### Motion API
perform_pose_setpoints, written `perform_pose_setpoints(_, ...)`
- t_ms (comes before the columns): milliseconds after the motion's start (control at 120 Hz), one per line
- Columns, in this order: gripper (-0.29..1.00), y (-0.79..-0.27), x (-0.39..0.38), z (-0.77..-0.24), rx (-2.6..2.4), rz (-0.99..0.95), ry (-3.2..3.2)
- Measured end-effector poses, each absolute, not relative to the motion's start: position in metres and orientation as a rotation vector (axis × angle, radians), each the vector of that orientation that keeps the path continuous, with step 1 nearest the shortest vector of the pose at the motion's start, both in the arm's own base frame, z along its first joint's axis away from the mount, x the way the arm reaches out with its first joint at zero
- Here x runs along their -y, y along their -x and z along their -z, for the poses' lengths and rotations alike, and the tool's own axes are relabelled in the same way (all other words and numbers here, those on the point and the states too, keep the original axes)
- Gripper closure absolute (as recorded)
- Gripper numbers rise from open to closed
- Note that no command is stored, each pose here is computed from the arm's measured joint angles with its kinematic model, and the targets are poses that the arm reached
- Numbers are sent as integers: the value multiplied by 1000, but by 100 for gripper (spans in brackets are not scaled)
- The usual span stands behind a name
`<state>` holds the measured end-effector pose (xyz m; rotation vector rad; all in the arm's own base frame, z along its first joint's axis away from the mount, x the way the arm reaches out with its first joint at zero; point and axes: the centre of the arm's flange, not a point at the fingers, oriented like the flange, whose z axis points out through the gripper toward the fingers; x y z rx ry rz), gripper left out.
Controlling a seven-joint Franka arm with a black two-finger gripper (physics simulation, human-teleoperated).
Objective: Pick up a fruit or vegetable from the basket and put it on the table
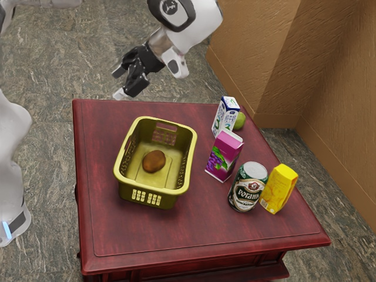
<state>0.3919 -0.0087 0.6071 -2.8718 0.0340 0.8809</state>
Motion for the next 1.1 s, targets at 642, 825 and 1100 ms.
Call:
perform_pose_setpoints(642, 0, -431, 51, -499, 162, -316, 3078)
perform_pose_setpoints(825, 0, -435, 43, -485, 245, -280, 3095)
perform_pose_setpoints(1100, 0, -437, 47, -482, 133, -233, 3115)
